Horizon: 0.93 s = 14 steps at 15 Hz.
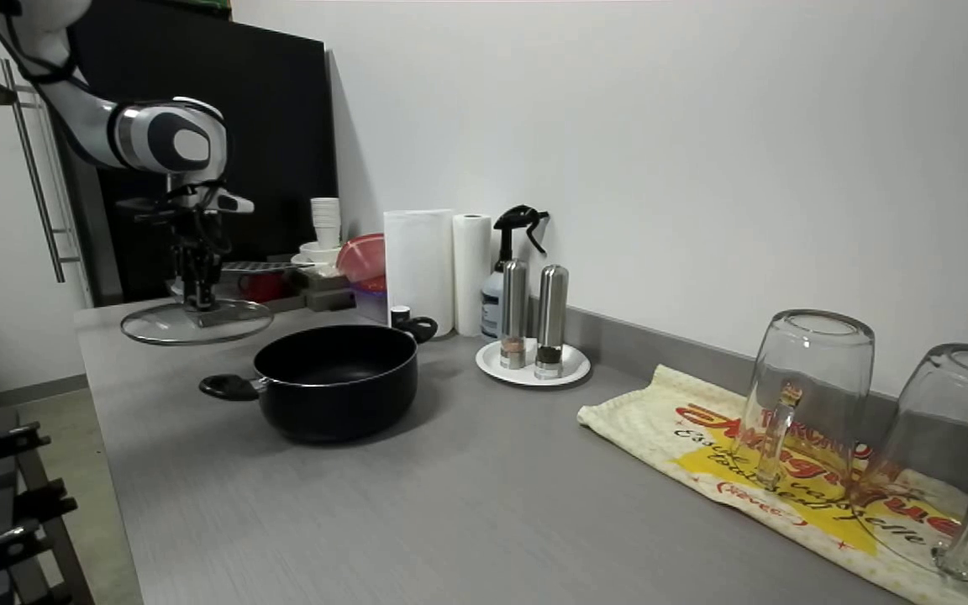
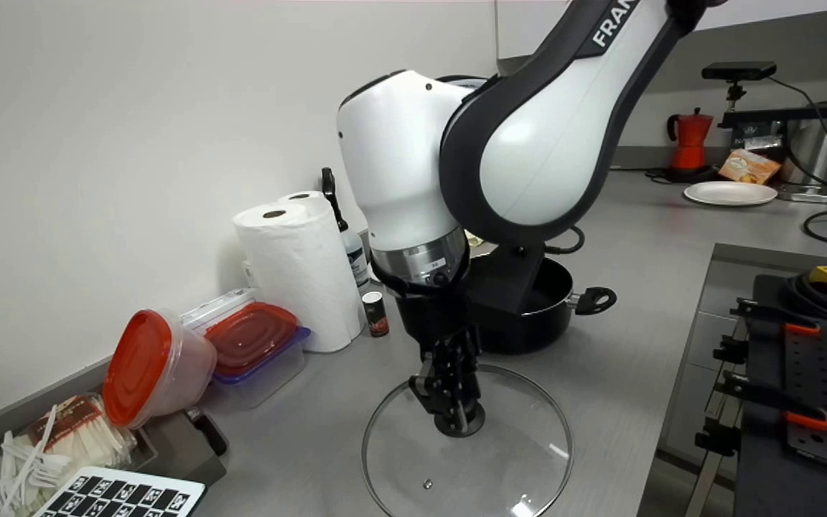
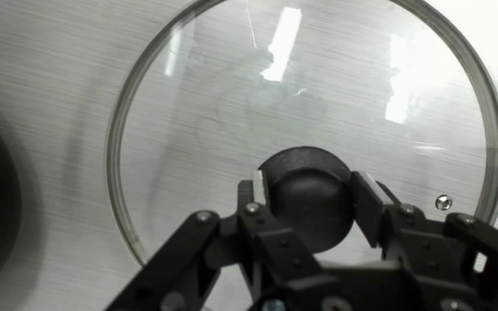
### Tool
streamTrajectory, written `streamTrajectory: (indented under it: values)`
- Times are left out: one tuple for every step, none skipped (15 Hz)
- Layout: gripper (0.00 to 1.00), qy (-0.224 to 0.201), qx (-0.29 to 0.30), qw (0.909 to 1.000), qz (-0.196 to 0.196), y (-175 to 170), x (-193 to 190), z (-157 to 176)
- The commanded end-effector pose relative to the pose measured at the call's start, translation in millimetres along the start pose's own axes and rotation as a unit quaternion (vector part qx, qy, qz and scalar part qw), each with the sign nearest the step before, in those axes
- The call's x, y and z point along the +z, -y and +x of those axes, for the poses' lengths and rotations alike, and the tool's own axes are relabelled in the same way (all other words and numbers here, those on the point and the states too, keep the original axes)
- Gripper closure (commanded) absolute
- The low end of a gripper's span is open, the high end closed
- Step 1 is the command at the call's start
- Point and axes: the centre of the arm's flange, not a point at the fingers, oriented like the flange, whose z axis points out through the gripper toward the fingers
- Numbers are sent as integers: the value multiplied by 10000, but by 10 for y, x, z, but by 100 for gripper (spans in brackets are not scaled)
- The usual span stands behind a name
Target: Remove the lid from the pot
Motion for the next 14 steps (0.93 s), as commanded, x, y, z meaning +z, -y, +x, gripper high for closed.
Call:
streamTrajectory:
  values:
    - [75,-203,231,9995,2,165,46,125]
    - [75,-262,342,9991,1,191,84,149]
    - [75,-306,450,9985,34,217,107,163]
    - [75,-380,511,9980,43,246,137,183]
    - [75,-417,572,9975,38,273,175,201]
    - [75,-456,603,9971,15,299,218,220]
    - [75,-492,633,9968,-13,316,259,238]
    - [75,-531,645,9965,-58,336,316,254]
    - [75,-568,650,9962,-122,350,370,269]
    - [75,-613,652,9958,-189,362,427,278]
    - [75,-647,644,9954,-273,368,486,284]
    - [75,-673,647,9950,-344,373,540,286]
    - [75,-696,655,9946,-410,375,589,293]
    - [75,-709,666,9941,-474,379,636,294]
